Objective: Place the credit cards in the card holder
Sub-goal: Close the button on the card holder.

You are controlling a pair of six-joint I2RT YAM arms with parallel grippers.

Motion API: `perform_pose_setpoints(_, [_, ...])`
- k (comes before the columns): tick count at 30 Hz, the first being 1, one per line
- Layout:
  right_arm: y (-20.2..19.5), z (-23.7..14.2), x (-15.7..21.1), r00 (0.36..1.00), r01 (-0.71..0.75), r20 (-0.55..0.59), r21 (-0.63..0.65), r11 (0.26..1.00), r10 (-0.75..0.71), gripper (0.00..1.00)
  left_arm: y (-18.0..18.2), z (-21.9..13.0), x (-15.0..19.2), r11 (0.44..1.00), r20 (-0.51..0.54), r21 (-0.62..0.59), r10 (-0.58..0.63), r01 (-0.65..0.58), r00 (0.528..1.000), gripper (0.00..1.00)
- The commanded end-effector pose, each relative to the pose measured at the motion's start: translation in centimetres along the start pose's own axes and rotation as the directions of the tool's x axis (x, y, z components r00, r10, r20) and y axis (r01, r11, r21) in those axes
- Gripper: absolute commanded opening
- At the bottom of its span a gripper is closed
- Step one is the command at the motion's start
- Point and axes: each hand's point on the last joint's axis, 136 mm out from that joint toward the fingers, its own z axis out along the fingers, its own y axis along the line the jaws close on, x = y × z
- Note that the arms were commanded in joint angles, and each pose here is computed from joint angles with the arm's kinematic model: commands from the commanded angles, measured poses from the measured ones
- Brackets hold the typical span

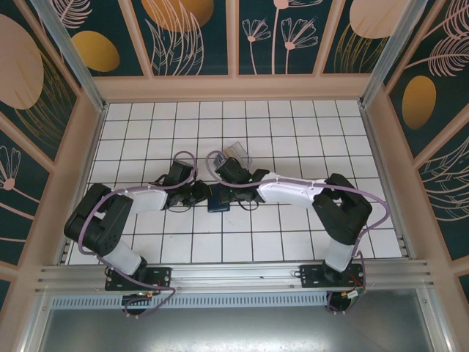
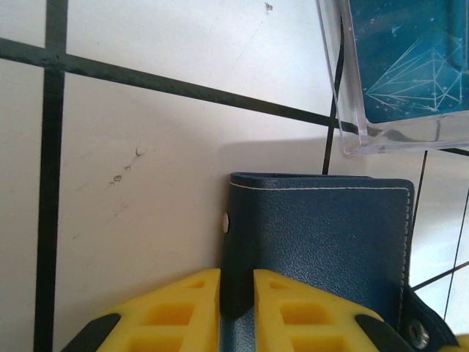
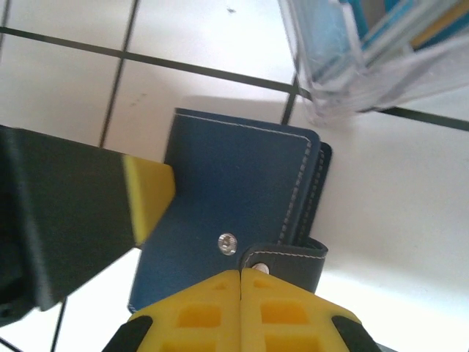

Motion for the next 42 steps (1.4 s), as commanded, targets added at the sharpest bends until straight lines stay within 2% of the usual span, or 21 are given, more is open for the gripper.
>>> perform_pose_setpoints(1, [1.9, 0.0, -0.6, 0.999, 0.042, -0.01, -0.049, 0.998, -0.042, 0.0, 1.5, 0.6, 2.1, 0.999, -0.073, -0.041, -0.033, 0.03, 0.997, 0.19])
perform_pose_setpoints(42, [-0.7, 2.8, 2.2, 0.986, -0.004, -0.167, -0.042, 0.999, -0.003, 0.0, 1.8, 0.9, 2.4, 0.998, -0.08, -0.037, -0.046, 0.043, 0.996, 0.19])
